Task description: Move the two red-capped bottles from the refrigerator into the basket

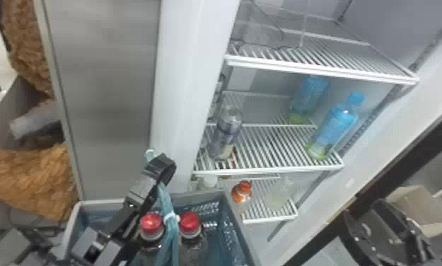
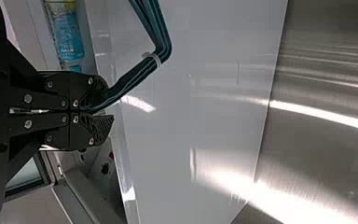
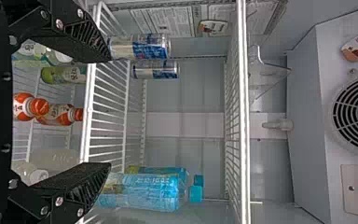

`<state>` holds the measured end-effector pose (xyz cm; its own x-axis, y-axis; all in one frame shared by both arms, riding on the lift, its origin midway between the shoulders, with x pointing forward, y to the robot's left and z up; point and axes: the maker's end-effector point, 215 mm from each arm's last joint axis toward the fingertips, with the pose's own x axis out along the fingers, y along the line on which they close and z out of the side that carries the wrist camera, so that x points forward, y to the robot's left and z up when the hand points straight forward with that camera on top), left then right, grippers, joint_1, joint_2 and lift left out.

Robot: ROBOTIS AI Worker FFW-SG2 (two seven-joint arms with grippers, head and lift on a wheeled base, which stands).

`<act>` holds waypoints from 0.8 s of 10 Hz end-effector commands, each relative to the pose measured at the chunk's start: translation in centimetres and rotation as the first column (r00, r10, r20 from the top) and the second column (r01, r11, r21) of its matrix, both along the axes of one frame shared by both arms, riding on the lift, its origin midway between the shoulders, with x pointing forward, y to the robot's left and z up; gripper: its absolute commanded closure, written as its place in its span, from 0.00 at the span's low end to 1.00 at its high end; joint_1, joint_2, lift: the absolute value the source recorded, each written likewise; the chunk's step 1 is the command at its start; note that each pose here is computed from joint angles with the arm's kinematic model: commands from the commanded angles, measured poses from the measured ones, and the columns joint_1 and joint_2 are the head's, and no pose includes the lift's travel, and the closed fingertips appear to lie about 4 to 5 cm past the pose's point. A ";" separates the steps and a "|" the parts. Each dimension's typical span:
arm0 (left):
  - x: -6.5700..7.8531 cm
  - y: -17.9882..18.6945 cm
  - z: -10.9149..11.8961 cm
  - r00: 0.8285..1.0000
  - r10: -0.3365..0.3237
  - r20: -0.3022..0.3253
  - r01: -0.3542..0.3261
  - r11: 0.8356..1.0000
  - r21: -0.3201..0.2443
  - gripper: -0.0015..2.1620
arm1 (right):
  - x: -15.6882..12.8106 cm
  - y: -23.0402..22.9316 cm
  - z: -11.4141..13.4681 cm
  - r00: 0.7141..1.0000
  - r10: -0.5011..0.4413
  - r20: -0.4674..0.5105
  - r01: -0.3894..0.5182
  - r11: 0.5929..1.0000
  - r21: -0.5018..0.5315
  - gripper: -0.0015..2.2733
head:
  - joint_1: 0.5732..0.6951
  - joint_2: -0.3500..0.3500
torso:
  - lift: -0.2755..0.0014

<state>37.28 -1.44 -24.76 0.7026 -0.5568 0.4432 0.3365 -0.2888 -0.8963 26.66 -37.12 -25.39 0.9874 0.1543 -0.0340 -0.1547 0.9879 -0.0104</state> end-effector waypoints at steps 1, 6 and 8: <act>0.1 0.1 0.0 1.000 0.002 0.001 -0.002 1.000 0.000 0.56 | 0.0 0.0 -0.1 1.000 0.000 -0.001 0.000 1.000 0.002 0.11 | 1.00 0.00 | 0.99; 0.1 0.0 0.0 1.000 0.001 0.002 -0.001 1.000 0.004 0.56 | 0.1 0.0 -0.5 1.000 -0.002 -0.015 0.002 1.000 0.008 0.11 | 1.00 0.00 | 0.99; 0.1 -0.3 0.2 1.000 -0.005 0.007 0.005 1.000 0.009 0.56 | 0.1 0.0 -0.6 1.000 -0.002 -0.018 0.002 1.000 0.007 0.11 | 1.00 0.00 | 0.99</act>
<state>37.39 -1.62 -24.66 0.6983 -0.5628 0.4423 0.3405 -0.2823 -0.8968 26.80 -37.11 -25.91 0.9870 0.1533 -0.0486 -0.1536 0.9881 -0.0011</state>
